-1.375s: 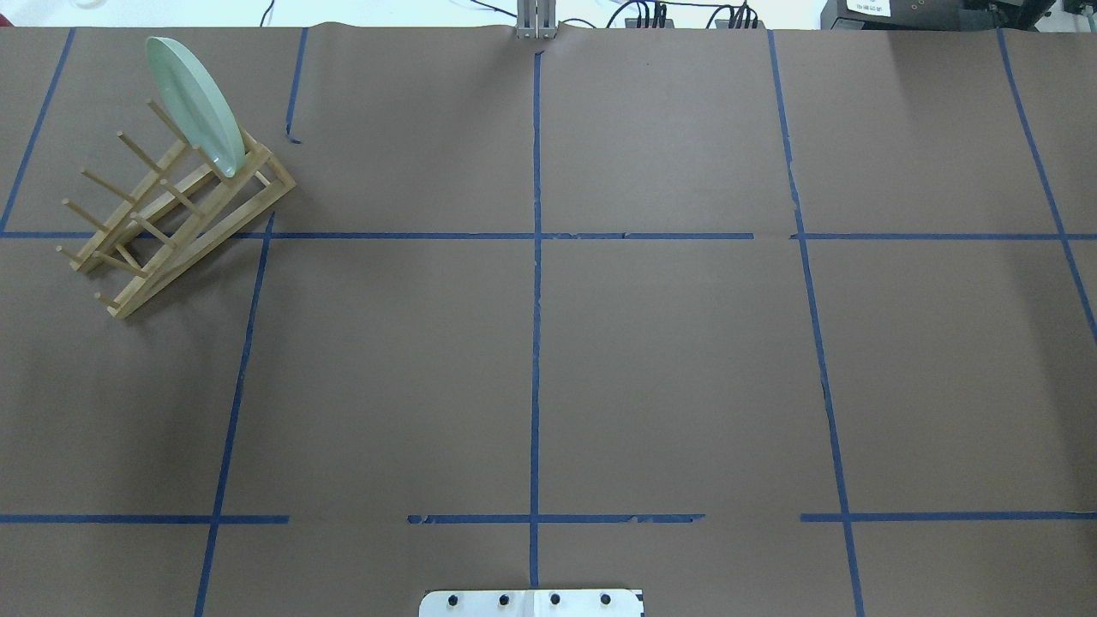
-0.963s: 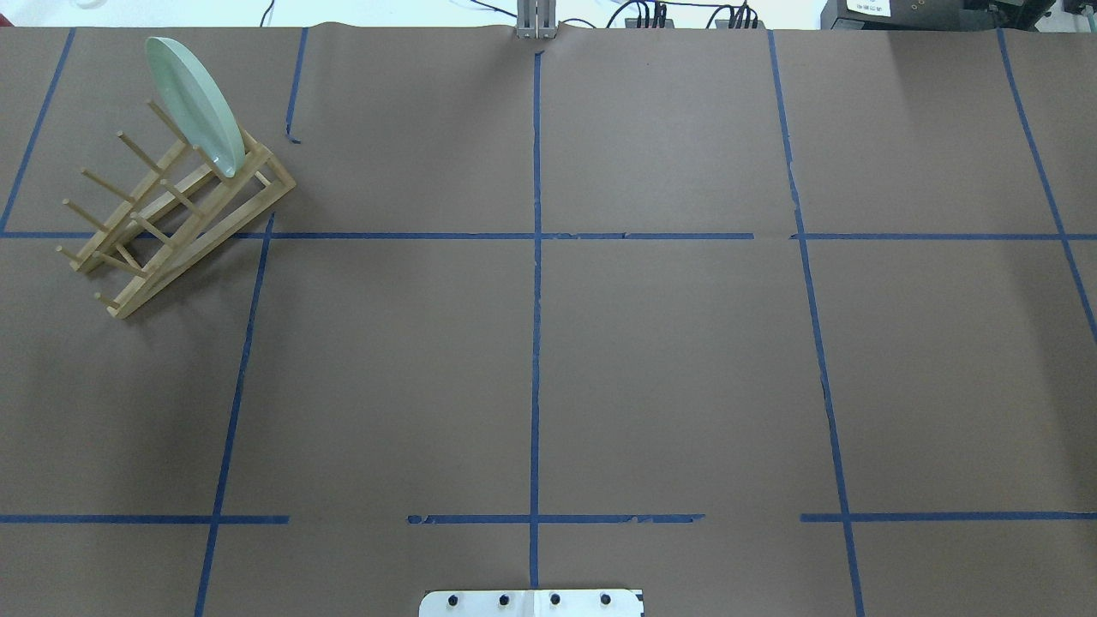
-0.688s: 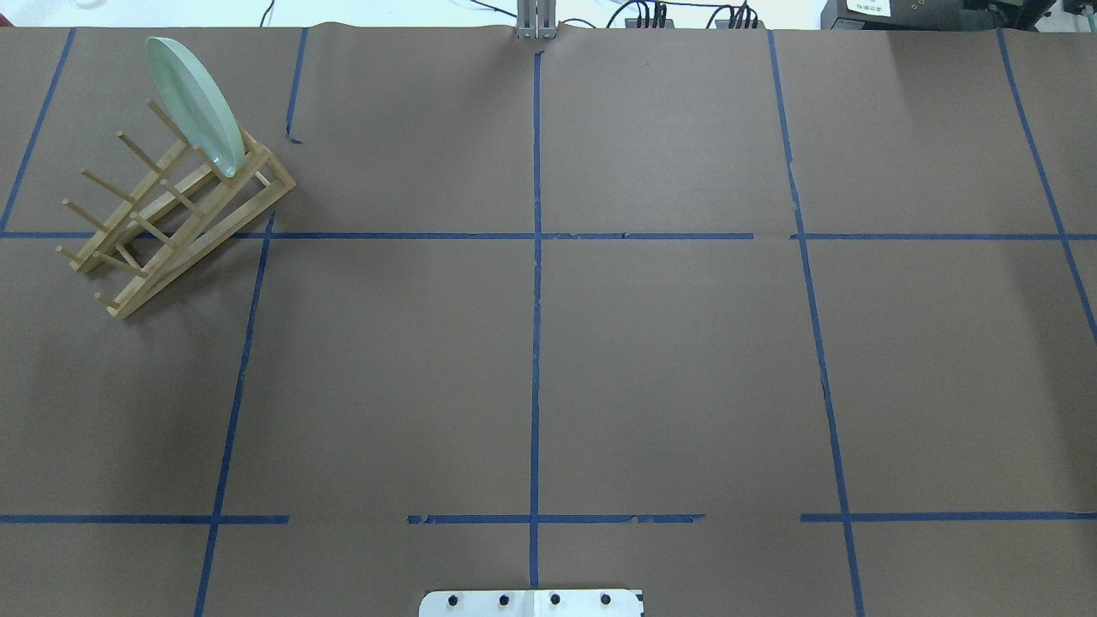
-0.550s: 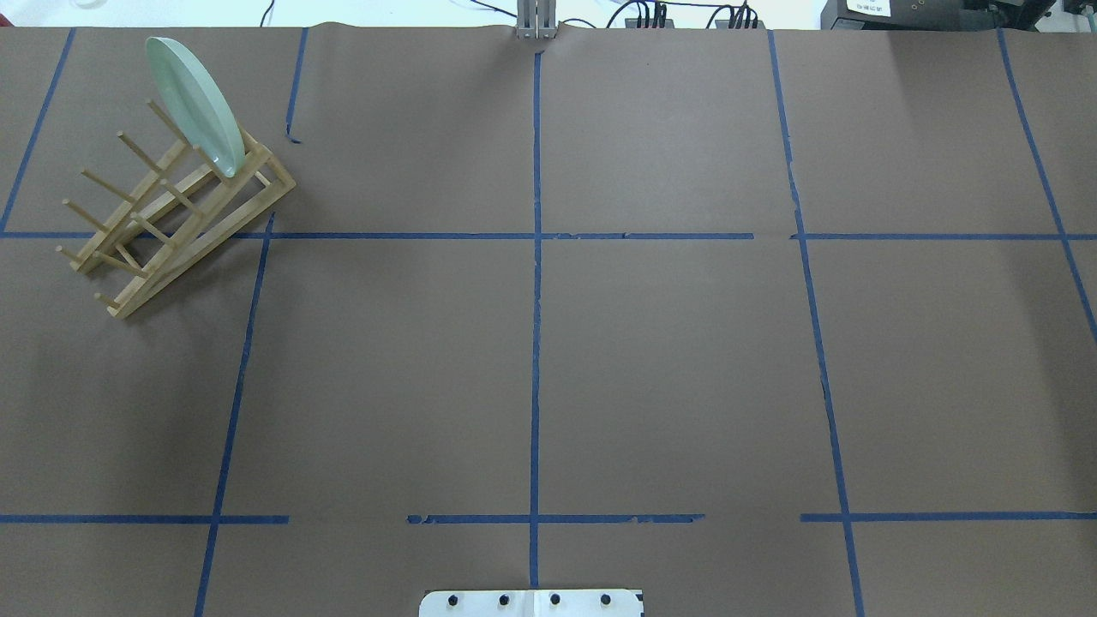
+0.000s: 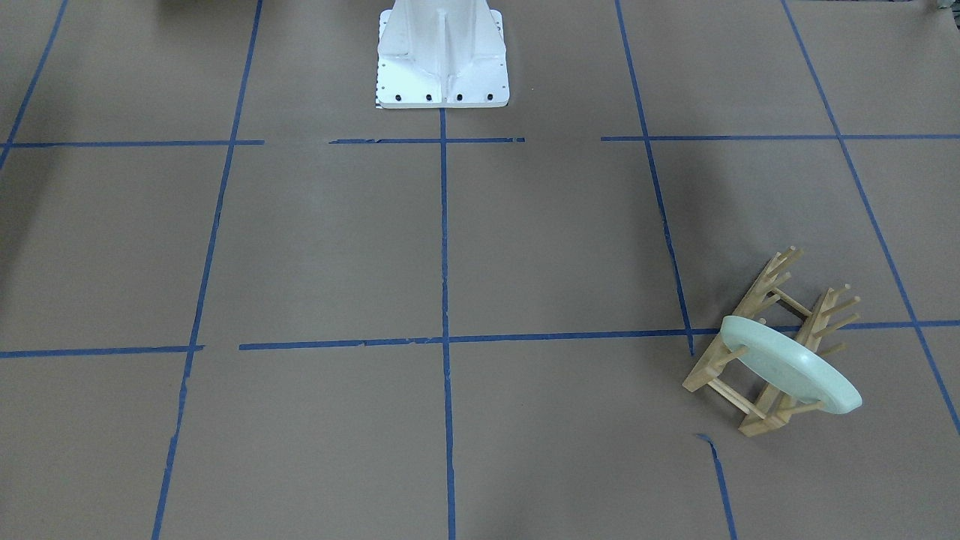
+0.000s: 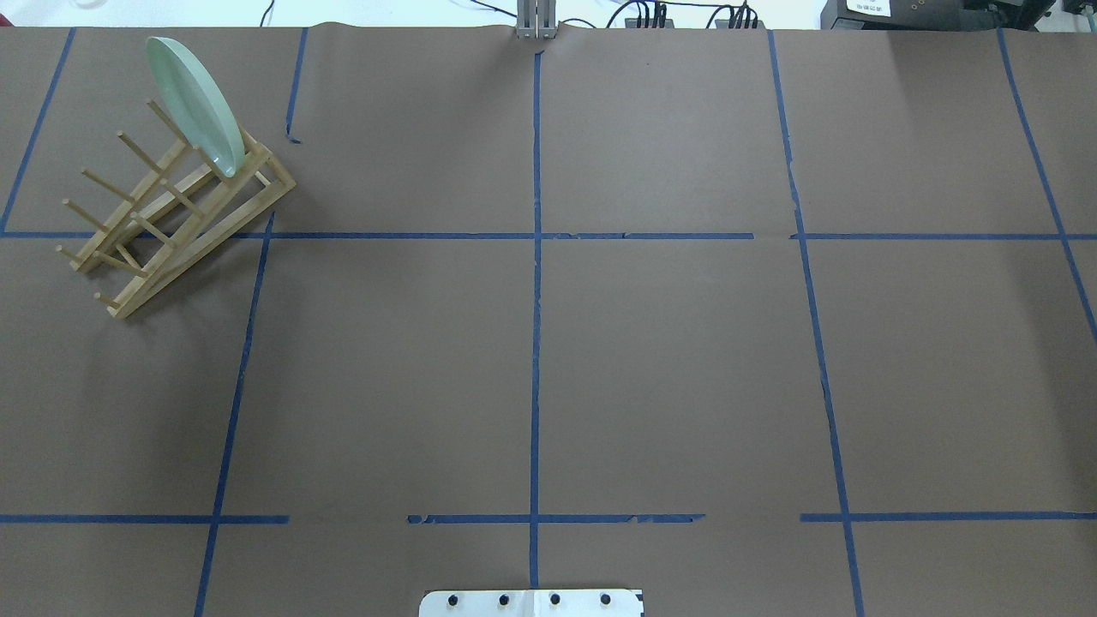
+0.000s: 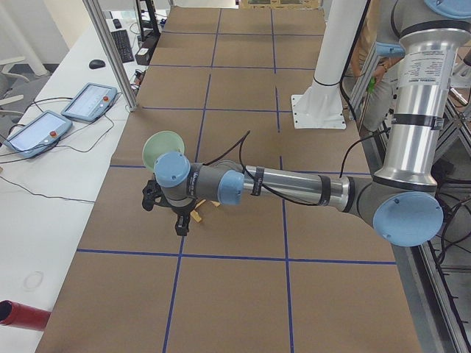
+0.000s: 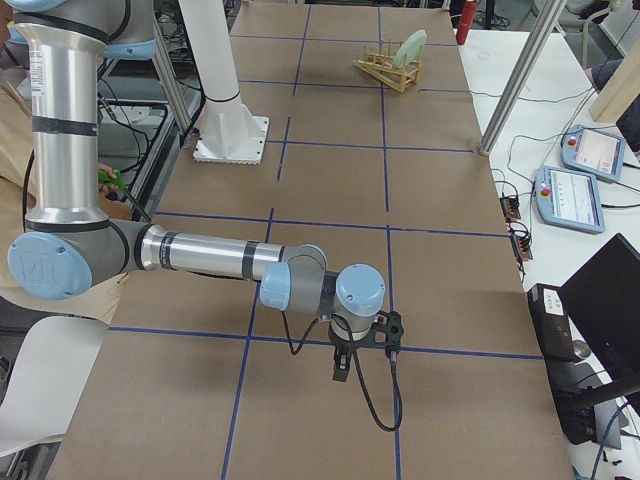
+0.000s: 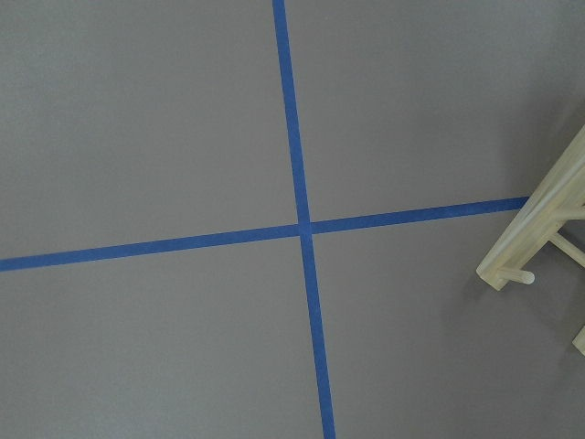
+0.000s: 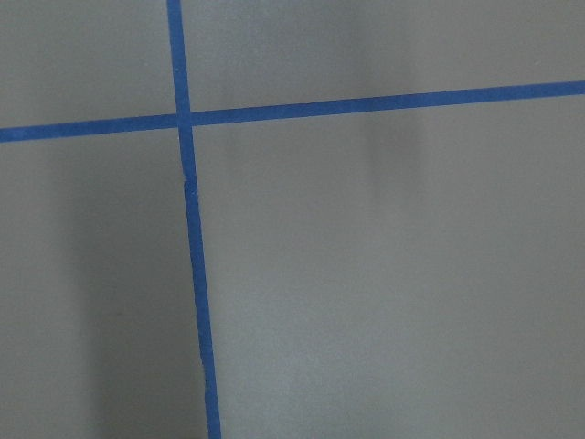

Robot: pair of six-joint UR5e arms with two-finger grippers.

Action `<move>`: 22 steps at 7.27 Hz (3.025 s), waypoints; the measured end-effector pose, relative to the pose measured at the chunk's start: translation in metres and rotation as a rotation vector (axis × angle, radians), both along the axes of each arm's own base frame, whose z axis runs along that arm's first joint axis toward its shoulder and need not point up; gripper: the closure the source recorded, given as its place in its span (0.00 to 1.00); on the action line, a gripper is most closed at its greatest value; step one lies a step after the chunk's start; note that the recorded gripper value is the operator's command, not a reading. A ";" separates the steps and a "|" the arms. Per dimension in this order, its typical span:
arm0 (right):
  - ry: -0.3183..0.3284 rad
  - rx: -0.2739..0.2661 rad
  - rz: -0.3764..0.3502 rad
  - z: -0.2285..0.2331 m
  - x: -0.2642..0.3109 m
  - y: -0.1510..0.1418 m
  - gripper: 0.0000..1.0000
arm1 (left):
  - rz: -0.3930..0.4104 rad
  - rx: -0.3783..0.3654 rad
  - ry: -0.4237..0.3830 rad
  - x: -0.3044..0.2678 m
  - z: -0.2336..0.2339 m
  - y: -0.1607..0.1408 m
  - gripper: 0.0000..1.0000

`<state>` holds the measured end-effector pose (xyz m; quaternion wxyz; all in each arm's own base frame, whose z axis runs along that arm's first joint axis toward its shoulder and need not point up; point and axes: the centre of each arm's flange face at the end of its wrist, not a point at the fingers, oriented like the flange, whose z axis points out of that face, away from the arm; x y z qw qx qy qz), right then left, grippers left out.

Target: Place plate on table

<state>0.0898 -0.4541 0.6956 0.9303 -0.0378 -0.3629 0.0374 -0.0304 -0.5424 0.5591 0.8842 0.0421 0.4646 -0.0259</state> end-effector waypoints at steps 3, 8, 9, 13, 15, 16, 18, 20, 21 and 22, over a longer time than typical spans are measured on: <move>0.000 0.000 0.000 0.000 0.000 0.000 0.00 | -0.262 -0.133 0.187 0.027 -0.094 -0.023 0.00; 0.000 0.000 0.000 0.000 0.000 0.000 0.00 | -0.582 -0.318 0.367 0.122 -0.177 -0.066 0.00; 0.000 0.000 0.000 0.000 0.000 0.000 0.00 | -0.634 -0.385 0.404 0.150 -0.184 -0.077 0.00; 0.000 0.000 0.000 0.000 0.000 0.000 0.00 | -0.717 -0.417 0.408 0.239 -0.188 -0.090 0.12; 0.000 0.000 0.000 0.000 0.000 0.000 0.00 | -0.695 -0.361 0.373 0.239 -0.183 -0.093 0.22; 0.000 0.000 0.000 0.000 0.000 0.000 0.00 | -0.687 -0.339 0.356 0.238 -0.179 -0.095 0.36; 0.000 0.000 0.000 0.000 0.000 0.000 0.00 | -0.688 -0.327 0.347 0.233 -0.176 -0.099 0.67; 0.000 -0.001 0.000 0.000 0.000 0.000 0.00 | -0.701 -0.324 0.349 0.223 -0.176 -0.102 1.00; 0.000 0.000 0.000 0.000 0.000 0.000 0.00 | -0.702 -0.322 0.351 0.221 -0.177 -0.102 1.00; 0.000 0.000 0.000 0.000 0.000 0.000 0.00 | -0.701 -0.320 0.354 0.220 -0.178 -0.102 1.00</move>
